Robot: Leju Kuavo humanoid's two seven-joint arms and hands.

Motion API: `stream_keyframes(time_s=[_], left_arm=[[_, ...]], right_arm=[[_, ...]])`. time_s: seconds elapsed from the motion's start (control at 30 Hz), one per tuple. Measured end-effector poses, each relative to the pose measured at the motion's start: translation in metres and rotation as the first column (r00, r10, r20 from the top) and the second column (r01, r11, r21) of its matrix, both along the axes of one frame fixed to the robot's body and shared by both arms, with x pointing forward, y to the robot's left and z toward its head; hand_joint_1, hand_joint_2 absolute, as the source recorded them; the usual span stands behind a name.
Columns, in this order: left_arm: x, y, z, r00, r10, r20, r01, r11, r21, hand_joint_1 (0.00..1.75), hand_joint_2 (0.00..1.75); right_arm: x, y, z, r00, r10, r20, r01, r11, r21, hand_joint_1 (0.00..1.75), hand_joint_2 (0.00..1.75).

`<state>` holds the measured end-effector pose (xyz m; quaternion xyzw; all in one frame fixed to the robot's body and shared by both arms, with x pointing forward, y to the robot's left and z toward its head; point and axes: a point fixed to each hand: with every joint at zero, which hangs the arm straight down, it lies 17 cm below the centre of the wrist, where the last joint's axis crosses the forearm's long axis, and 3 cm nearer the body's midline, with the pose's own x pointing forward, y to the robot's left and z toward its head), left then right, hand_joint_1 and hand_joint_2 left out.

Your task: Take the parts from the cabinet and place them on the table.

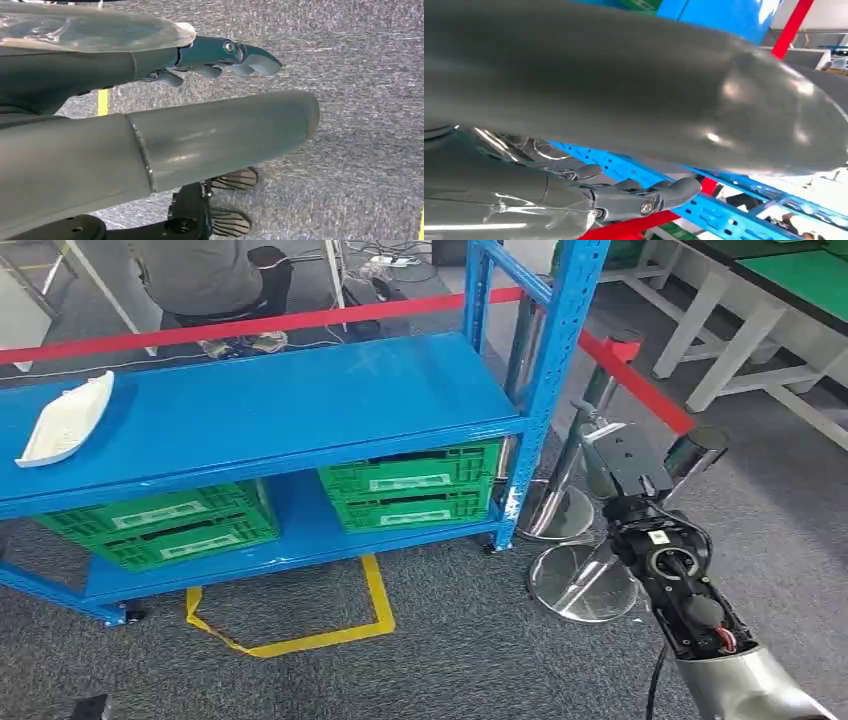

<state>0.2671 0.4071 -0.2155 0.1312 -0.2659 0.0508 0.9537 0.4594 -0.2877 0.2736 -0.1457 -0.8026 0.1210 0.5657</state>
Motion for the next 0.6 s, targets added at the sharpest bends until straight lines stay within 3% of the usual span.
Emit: stream_keyframes(time_s=[0.6], left_arm=[[0.005, -0.014, 0.001, 0.999, -0.019, 0.031, 0.021, 0.998, -0.057, 0.0, 0.0]], right_arm=[[-0.007, -0.005, 0.008, 1.0, 0.019, 0.015, -0.019, 1.0, 0.017, 0.0, 0.0]])
